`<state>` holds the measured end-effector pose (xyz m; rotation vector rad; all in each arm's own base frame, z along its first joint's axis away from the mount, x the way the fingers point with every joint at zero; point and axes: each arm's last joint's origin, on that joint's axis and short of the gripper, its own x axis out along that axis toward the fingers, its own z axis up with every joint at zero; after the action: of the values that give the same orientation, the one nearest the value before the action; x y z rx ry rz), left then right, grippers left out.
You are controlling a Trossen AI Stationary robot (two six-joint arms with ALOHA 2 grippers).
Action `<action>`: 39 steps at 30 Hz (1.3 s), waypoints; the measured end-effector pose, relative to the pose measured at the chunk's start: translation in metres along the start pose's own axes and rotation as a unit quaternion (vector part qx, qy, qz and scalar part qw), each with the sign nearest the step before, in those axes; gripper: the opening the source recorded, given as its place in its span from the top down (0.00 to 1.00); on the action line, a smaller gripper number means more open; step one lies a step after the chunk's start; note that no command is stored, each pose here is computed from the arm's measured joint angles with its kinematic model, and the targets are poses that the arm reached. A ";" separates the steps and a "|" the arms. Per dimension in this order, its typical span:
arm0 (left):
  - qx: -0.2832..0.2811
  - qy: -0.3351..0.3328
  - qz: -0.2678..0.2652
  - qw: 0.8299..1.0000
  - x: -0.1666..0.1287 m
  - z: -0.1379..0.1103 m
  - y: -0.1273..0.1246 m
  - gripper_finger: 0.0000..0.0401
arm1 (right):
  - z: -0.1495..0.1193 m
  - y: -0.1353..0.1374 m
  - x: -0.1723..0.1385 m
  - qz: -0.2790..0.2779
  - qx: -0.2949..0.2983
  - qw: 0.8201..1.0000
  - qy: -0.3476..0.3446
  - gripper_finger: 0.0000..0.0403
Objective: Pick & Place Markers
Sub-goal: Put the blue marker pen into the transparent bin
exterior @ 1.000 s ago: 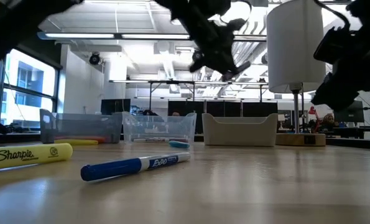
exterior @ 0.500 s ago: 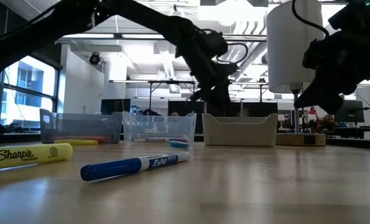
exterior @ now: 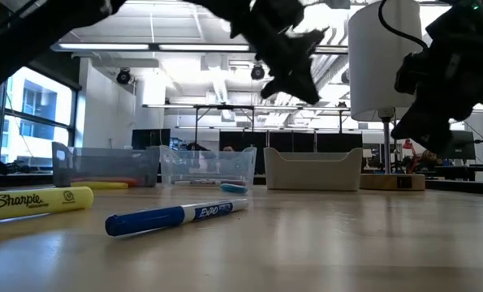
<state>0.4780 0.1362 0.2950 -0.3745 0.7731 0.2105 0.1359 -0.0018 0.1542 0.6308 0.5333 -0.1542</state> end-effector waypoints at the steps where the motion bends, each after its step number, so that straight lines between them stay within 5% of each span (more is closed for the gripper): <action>1: 0.009 0.002 -0.008 1.000 -0.001 -0.002 -0.012 0.87 | -0.001 0.001 0.000 0.011 0.006 1.000 0.008 1.00; 4: 0.055 0.017 -0.053 0.997 0.003 -0.013 -0.051 0.97 | -0.003 0.004 0.000 0.031 0.018 0.999 0.024 1.00; 9: 0.100 0.043 -0.092 0.990 0.007 -0.040 -0.110 0.99 | -0.011 0.015 -0.001 0.052 -0.015 0.998 0.036 1.00; 18: 0.053 0.087 -0.101 0.990 0.043 -0.126 -0.161 1.00 | -0.026 0.035 -0.005 0.076 -0.053 0.995 0.032 1.00; 27: -0.029 0.049 -0.106 0.993 0.013 -0.203 -0.156 1.00 | -0.022 0.049 -0.007 0.087 -0.028 0.995 -0.028 1.00; 33: -0.057 0.017 -0.087 0.994 -0.044 -0.247 -0.133 1.00 | 0.011 0.074 -0.009 0.043 -0.061 0.992 -0.101 1.00; 39: -0.062 0.003 -0.071 0.996 -0.091 -0.288 -0.106 1.00 | 0.062 0.110 0.016 -0.030 -0.116 0.988 -0.094 1.00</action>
<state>0.2636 -0.0815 0.1980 -0.5453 0.7382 0.1241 0.2086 0.0499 0.2448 0.3681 0.3813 -0.2028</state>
